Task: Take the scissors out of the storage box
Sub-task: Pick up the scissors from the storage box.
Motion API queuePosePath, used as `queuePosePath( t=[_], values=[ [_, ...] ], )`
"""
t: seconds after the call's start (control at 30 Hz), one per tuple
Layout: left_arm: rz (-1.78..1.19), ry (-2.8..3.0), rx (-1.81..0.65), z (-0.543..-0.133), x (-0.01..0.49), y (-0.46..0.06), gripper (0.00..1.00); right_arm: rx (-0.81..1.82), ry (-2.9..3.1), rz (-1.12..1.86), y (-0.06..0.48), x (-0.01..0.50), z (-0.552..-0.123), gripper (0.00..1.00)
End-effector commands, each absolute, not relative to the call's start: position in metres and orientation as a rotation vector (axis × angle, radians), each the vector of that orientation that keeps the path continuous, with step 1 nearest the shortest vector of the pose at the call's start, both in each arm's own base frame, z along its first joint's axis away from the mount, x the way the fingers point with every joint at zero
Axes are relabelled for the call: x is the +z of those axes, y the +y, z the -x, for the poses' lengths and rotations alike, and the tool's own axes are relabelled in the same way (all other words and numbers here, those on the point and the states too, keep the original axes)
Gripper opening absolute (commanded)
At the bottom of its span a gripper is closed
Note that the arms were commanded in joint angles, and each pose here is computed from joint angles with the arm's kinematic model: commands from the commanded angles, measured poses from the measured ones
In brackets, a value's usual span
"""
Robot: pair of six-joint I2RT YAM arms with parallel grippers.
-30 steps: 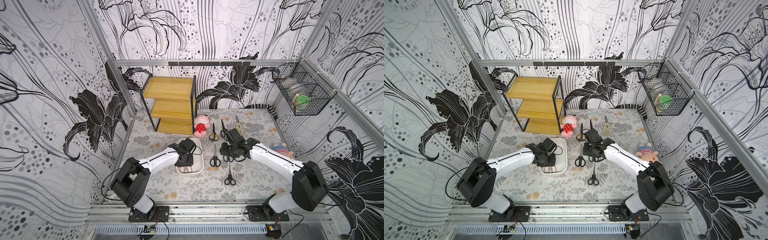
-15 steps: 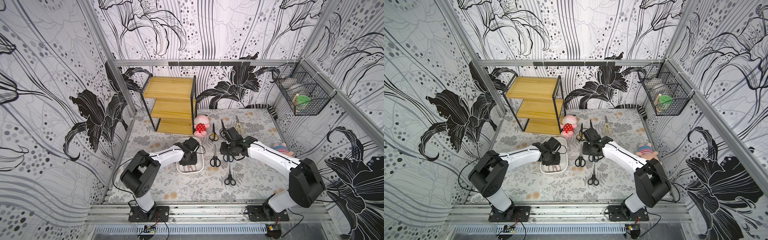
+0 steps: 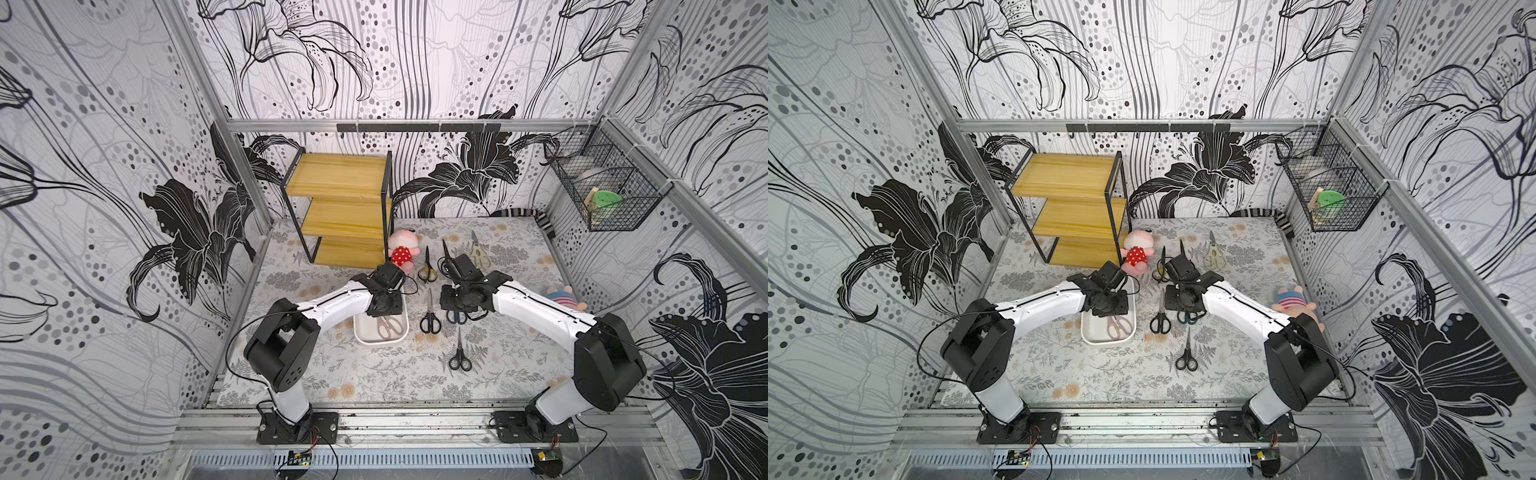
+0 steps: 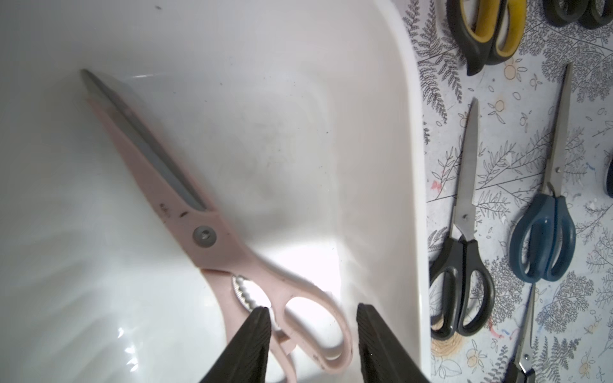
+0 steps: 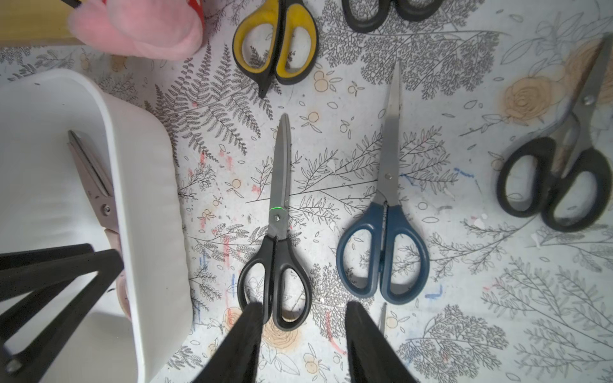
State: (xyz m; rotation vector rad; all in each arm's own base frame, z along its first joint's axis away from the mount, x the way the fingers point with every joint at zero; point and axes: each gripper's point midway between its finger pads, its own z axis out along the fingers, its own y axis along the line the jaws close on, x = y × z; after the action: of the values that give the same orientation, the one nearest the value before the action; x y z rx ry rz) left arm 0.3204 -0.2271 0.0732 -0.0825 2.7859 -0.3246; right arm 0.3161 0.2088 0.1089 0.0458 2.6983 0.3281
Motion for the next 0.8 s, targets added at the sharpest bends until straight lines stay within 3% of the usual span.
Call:
queuePosePath(
  t=[0.0,0.17,0.77],
  values=[
    [0.037,2.798,-0.22,-0.306,0.086,-0.207,0.45,0.333,2.701,-0.007,0.215,0.113,-0.321,0.45],
    [-0.014,2.86,-0.129,-0.281,0.068,-0.185,0.35,0.335,2.704,0.009,0.22,0.113,-0.327,0.45],
    [-0.118,2.955,-0.042,-0.281,0.014,-0.187,0.34,0.278,2.728,-0.018,0.21,0.107,-0.321,0.44]
  ],
)
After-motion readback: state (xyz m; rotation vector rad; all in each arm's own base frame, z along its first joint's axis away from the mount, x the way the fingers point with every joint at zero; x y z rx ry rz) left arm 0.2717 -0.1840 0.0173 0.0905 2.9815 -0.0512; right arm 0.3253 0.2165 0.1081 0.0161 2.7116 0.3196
